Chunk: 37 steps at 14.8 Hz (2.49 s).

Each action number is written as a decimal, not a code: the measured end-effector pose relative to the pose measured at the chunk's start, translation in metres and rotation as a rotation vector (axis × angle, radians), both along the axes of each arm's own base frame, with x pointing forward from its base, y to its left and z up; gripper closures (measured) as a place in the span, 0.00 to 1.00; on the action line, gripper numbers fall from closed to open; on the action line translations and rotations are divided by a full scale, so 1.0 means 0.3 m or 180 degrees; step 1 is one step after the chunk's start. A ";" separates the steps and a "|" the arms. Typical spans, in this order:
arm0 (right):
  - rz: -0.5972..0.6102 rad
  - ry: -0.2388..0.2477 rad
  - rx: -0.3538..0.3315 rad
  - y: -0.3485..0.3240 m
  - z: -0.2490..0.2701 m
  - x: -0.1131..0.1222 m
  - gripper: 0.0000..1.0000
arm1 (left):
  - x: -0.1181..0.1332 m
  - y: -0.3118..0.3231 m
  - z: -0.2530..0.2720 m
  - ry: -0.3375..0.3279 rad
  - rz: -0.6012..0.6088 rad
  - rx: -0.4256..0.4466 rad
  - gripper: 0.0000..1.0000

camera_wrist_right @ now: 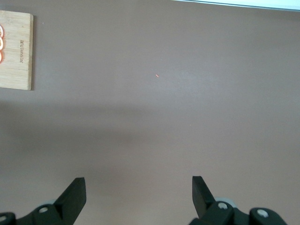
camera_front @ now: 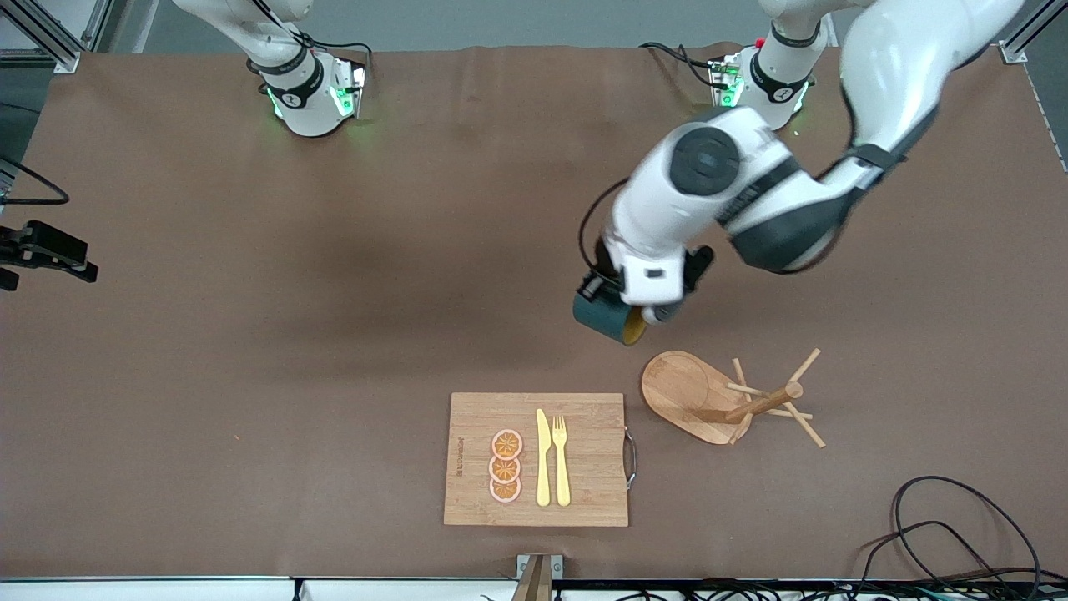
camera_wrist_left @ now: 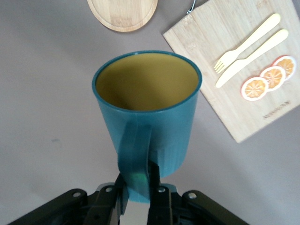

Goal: Pass cup and hang on rack
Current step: 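Lift the mug with the left gripper and carry it to the rack, then hook the mug handle onto a rack peg with the left gripper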

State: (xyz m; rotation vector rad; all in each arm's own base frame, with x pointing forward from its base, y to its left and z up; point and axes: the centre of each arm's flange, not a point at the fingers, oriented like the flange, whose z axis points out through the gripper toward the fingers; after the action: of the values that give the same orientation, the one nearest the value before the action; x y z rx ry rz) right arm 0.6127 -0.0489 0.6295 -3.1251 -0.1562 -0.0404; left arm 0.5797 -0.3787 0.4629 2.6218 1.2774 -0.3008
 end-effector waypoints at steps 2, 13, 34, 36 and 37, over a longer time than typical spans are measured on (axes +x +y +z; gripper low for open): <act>0.0012 0.0000 0.0000 -0.002 0.000 0.000 0.00 | 0.070 0.110 0.017 0.0139 0.0086 -0.0300 0.79; 0.0060 0.0005 0.0008 0.026 0.000 0.001 0.00 | 0.299 0.570 -0.024 0.0572 0.0313 -0.1697 0.79; 0.0074 0.0006 0.0008 0.031 0.000 0.001 0.00 | 0.417 0.989 -0.308 0.0352 0.0232 -0.2360 0.79; 0.0074 0.0006 0.0008 0.031 0.000 0.001 0.00 | 0.419 1.001 -0.321 0.0364 0.0258 -0.2426 0.79; 0.0074 0.0006 0.0008 0.031 0.000 0.001 0.00 | 0.420 1.002 -0.319 0.0373 0.0276 -0.2462 0.74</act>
State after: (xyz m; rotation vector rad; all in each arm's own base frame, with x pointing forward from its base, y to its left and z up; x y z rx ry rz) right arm 0.6130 -0.0397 0.6294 -3.1201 -0.1924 -0.0375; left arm 0.7057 -0.0783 0.3670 1.9069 1.0198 -0.7646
